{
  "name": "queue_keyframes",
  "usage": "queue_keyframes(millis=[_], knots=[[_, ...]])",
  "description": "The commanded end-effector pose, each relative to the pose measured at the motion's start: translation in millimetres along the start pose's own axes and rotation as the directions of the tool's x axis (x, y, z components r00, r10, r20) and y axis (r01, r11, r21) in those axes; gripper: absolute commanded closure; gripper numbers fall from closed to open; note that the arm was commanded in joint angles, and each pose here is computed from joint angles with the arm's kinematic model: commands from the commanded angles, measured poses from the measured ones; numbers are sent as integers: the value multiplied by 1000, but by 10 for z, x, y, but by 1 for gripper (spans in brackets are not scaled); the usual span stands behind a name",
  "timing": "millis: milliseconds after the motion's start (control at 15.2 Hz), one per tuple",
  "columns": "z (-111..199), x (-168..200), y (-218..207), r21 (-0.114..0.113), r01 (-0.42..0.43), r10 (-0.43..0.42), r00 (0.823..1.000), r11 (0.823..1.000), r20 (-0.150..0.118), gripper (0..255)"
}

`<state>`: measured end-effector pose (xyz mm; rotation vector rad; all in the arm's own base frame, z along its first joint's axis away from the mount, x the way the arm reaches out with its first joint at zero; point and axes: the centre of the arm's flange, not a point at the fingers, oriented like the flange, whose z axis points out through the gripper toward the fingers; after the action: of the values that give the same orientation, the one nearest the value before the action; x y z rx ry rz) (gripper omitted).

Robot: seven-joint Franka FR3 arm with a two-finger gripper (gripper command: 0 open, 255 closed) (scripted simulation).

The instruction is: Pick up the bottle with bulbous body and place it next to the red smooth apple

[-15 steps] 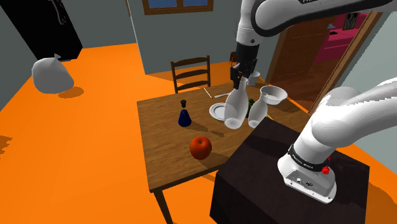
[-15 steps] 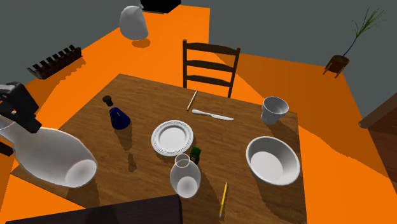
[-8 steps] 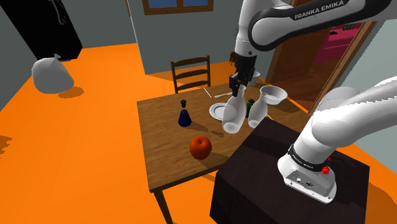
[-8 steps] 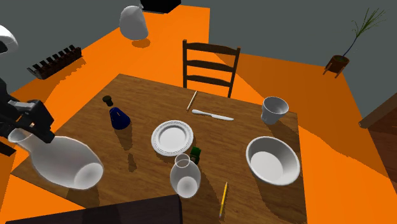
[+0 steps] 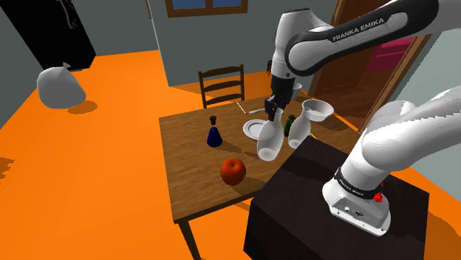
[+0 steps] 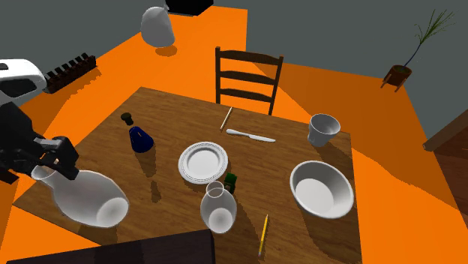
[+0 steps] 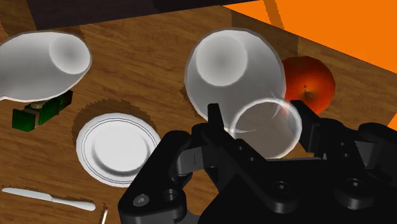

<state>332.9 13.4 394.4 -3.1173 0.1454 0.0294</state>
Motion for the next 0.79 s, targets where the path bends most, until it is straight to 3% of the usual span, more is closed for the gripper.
queue_keyframes(millis=[0, 726], knots=[[109, 12, 4, 0, 0, 0, 1000, 1000, -1, 255], [690, 23, 15, 0, 0, 0, 1000, 1000, -1, 255]])
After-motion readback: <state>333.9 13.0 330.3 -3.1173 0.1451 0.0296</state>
